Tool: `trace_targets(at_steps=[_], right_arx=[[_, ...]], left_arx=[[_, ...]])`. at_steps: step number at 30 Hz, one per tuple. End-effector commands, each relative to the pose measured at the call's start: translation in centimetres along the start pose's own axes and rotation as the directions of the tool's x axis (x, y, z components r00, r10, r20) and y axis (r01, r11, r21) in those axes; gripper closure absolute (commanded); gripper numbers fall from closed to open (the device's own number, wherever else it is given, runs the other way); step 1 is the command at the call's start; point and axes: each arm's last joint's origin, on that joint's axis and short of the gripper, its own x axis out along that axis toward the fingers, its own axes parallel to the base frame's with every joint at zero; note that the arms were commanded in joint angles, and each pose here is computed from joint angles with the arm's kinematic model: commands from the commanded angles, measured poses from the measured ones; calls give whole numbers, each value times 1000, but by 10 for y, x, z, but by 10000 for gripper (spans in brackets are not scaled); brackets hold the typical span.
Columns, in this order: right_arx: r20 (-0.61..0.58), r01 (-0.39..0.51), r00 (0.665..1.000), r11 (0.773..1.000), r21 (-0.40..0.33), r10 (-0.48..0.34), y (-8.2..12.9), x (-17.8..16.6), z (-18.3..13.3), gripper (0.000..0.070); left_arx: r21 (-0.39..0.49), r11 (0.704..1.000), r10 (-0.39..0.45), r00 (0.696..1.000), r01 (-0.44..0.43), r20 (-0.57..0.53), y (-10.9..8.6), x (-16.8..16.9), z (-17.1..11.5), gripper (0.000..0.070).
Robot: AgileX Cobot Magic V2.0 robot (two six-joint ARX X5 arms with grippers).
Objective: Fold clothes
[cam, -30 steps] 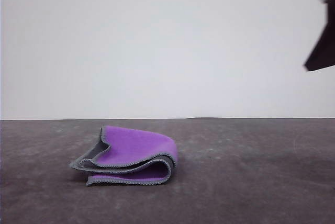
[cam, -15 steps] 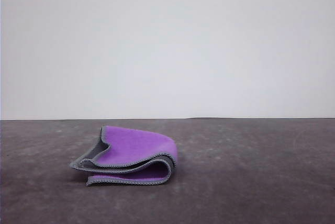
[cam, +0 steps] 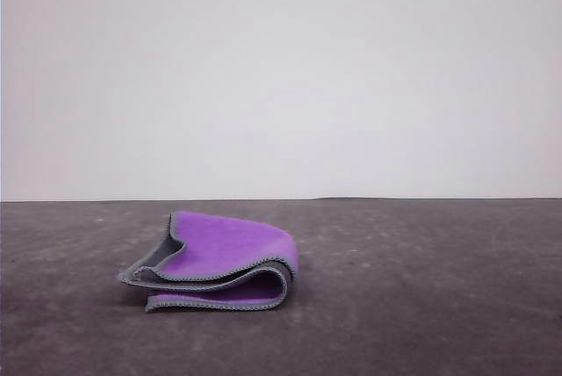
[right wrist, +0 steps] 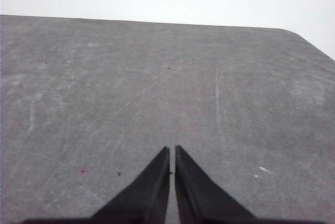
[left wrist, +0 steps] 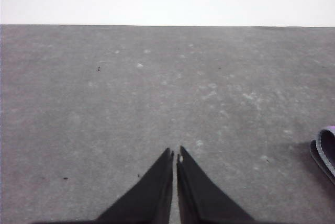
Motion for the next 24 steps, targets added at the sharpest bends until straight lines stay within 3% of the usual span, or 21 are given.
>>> trace_targets(at_steps=[1, 24], right_arx=[[4, 3, 1000, 1000, 16, -3, 0, 0, -1, 684], [6, 3, 1000, 1000, 16, -3, 0, 0, 0, 684]], left_arx=[[8, 1000, 2, 1000, -2, -23, 0, 2, -7, 700], [8, 1000, 2, 1000, -2, -23, 0, 2, -7, 700]])
